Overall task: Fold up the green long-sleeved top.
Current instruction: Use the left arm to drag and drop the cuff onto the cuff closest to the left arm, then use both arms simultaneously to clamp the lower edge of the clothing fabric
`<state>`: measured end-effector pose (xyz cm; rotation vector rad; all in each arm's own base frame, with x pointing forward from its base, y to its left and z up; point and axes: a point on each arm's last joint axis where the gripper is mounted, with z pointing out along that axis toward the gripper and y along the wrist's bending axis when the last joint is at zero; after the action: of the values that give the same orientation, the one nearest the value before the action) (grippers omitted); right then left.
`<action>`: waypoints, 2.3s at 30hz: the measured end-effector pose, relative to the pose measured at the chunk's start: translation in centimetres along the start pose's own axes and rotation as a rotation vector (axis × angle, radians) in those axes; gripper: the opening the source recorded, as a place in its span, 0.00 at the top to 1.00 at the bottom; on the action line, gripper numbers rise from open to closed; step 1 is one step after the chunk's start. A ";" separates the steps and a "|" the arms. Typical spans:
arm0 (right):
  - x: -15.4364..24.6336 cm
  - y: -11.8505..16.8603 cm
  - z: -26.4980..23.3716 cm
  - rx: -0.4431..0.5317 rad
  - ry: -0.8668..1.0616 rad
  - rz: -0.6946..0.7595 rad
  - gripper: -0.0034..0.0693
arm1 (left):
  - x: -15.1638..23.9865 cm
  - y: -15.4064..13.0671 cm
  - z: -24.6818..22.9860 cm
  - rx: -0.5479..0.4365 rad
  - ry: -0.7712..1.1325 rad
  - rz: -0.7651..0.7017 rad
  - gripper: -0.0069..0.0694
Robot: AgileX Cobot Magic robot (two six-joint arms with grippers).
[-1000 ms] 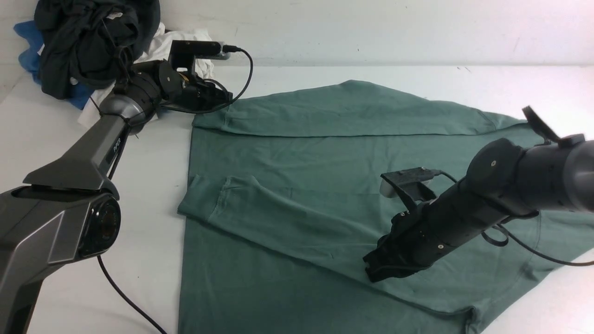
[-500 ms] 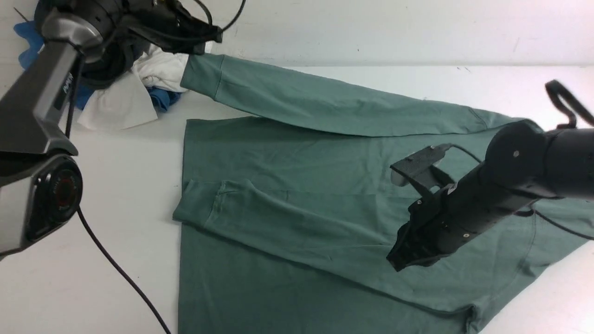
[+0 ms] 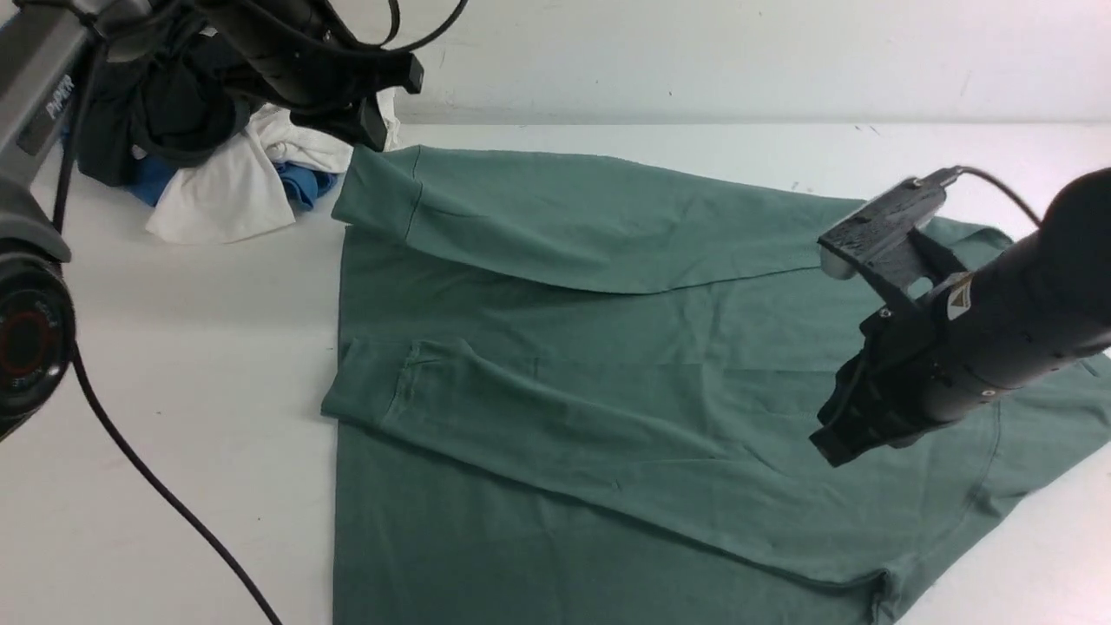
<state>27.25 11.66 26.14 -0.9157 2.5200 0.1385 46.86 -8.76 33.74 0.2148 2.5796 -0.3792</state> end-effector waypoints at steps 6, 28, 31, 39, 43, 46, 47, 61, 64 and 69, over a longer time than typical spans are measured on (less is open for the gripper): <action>0.0 0.0 -1.2 0.018 -0.038 0.006 0.96 | 3.4 -2.7 -6.5 -0.001 0.009 0.031 0.89; -0.5 0.1 -1.4 0.012 -0.089 0.019 0.96 | 15.1 1.5 5.4 -0.103 0.425 -0.056 0.58; -0.5 0.1 -1.4 0.013 -0.097 0.017 0.96 | 13.8 1.3 4.8 -0.102 0.379 -0.045 0.49; -1.2 -0.5 1.6 0.023 -0.102 0.029 0.96 | 11.5 0.5 4.2 -0.042 0.301 -0.022 0.58; -0.7 -0.5 4.1 -0.008 -0.011 0.037 0.96 | 12.8 0.2 6.6 0.019 0.428 0.006 0.76; -0.3 -0.4 4.5 -0.026 0.037 0.036 0.96 | 13.9 -0.7 8.4 0.061 0.506 0.062 0.89; -0.3 -0.3 4.5 -0.029 0.044 0.036 0.96 | 14.0 -0.9 8.6 0.066 0.513 0.075 0.90; 0.0 0.1 1.3 -0.041 0.042 0.026 0.96 | 13.5 0.2 13.1 -0.138 0.443 0.274 0.92; -0.4 0.0 1.2 -0.025 -0.002 0.029 0.96 | 11.7 0.8 14.3 -0.205 0.276 0.335 0.92; -0.5 0.0 1.2 -0.028 -0.013 0.037 0.96 | 9.3 0.8 14.7 -0.236 0.110 0.387 0.92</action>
<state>28.05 12.27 25.30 -0.8770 2.5294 0.1917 46.10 -11.83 16.60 0.6497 2.5820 0.0804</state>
